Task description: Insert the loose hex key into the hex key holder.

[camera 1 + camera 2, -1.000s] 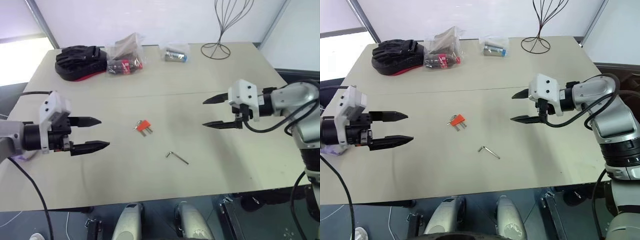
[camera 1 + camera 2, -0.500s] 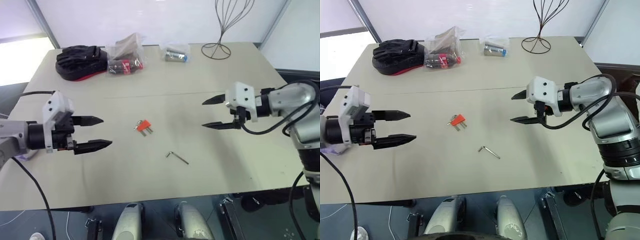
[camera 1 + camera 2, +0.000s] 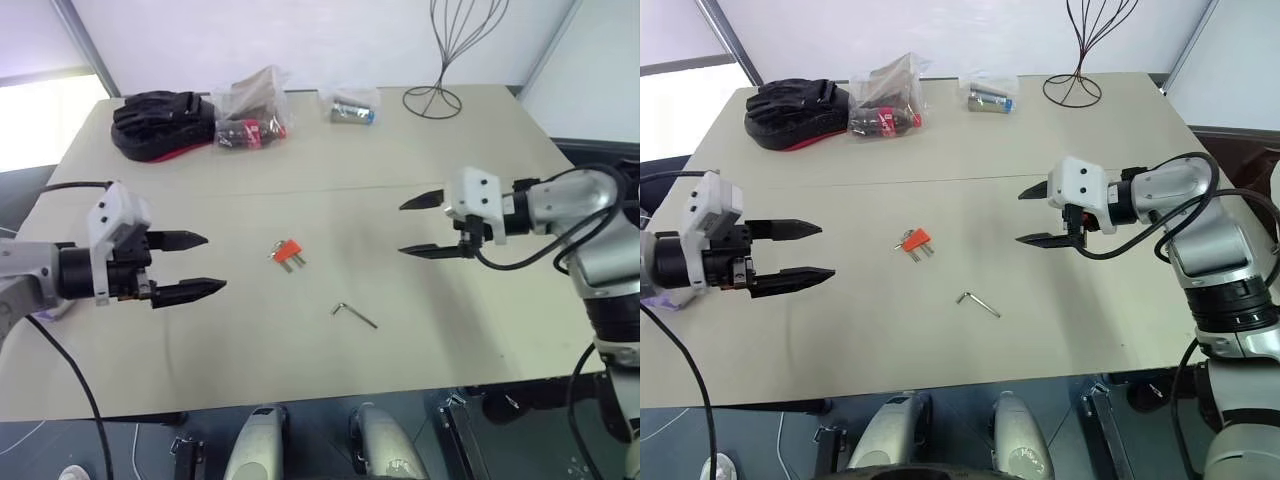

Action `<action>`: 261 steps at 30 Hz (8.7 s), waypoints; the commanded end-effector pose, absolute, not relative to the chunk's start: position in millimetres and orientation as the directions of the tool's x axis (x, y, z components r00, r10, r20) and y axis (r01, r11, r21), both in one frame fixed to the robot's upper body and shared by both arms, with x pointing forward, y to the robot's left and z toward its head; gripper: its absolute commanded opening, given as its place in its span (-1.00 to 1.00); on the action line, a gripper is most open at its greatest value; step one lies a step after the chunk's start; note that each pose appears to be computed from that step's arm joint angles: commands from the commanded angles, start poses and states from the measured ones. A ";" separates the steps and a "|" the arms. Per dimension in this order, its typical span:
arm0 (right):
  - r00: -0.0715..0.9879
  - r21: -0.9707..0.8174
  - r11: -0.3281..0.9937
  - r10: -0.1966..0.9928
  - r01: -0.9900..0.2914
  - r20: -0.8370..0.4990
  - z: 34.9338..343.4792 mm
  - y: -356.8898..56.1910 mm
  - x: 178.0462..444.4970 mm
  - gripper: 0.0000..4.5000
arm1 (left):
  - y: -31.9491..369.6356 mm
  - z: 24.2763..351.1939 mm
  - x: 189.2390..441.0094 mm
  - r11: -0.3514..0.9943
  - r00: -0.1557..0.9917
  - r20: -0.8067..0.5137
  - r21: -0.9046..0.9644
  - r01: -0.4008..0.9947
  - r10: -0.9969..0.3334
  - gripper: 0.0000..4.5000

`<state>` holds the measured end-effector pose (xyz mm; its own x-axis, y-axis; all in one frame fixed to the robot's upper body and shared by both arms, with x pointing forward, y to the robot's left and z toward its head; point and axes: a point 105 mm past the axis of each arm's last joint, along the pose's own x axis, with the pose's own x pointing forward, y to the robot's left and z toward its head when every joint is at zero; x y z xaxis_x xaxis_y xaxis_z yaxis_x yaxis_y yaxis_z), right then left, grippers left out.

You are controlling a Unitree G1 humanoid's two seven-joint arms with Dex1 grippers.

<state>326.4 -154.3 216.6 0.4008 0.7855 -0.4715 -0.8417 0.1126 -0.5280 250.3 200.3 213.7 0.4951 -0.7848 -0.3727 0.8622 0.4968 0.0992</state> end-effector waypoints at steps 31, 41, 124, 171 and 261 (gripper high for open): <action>0.542 -0.729 0.238 0.814 -0.641 -0.210 123.3 -26.7 396.2 0.61 | 189.4 191.3 237.5 0.607 0.602 -0.313 0.094 0.789 -0.734 0.95; 0.451 -0.658 0.203 0.862 -0.726 -0.232 109.8 -4.7 375.5 0.61 | 190.8 191.5 239.7 0.601 0.598 -0.325 0.105 0.792 -0.732 0.95; 0.325 -0.923 -0.020 0.939 0.383 0.115 261.2 -24.0 330.7 -0.54 | 122.6 260.3 325.2 0.373 0.380 -0.019 0.152 0.915 -0.925 1.00; 0.362 -0.970 -0.021 0.930 0.242 0.070 261.9 -26.1 333.2 -0.54 | 118.7 255.2 320.5 0.360 0.360 0.003 0.078 0.930 -0.933 -0.97; 0.727 -0.487 0.817 0.533 -0.309 0.433 301.4 -89.7 359.9 -0.99 | 142.3 239.0 321.9 0.545 0.549 -0.006 0.111 0.831 -0.836 -1.00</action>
<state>372.6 -86.7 263.0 0.7936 0.5520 0.2559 -0.3786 0.7772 -0.5026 320.8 143.9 224.5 0.5493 -0.8342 -0.0483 0.8352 0.5462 0.0644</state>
